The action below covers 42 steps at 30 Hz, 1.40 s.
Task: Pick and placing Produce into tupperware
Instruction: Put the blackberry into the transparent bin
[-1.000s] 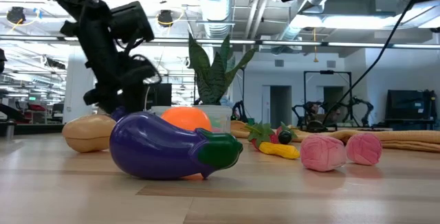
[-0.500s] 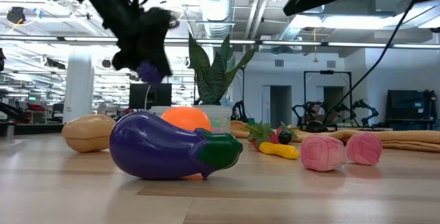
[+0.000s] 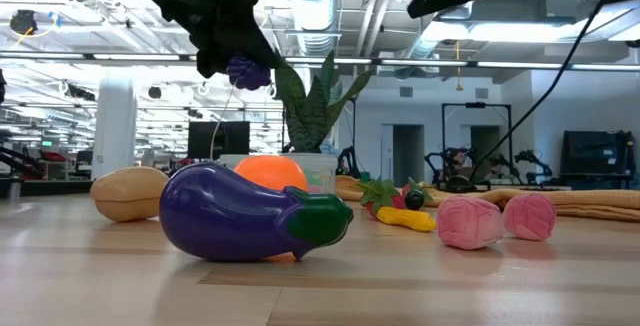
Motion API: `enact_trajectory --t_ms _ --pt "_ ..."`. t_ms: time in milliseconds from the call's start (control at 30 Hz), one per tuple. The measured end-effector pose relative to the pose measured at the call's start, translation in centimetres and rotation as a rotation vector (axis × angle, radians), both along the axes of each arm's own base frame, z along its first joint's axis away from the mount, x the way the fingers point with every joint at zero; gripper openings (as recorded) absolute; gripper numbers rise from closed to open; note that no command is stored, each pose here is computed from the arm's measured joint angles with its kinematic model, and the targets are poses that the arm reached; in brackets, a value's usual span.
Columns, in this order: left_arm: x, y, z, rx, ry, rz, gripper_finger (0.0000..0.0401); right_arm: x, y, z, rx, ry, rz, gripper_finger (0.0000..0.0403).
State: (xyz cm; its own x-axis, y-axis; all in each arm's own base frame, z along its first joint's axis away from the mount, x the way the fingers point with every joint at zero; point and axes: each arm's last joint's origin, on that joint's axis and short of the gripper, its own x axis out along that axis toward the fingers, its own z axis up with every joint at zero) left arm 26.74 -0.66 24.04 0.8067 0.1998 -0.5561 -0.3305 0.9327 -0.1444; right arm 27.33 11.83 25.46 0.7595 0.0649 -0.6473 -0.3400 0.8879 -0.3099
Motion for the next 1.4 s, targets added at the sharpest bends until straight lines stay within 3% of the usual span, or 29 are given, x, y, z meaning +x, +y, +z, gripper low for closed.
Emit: enact_trajectory --t_ms 500,900,1400 --pt "0.5 -1.0 0.6 0.138 -0.051 -0.119 0.0220 0.0 0.0 0.1 -0.003 -0.005 0.004 0.0101" --pt "3.6 -1.0 -4.0 0.205 0.048 -0.164 0.0220 -0.1 0.1 0.0 -0.002 -0.004 0.007 0.0101" --pt "4.2 -0.8 -5.6 0.279 0.111 -0.218 0.0220 -0.1 0.1 0.0 -0.003 -0.002 0.006 0.0101"
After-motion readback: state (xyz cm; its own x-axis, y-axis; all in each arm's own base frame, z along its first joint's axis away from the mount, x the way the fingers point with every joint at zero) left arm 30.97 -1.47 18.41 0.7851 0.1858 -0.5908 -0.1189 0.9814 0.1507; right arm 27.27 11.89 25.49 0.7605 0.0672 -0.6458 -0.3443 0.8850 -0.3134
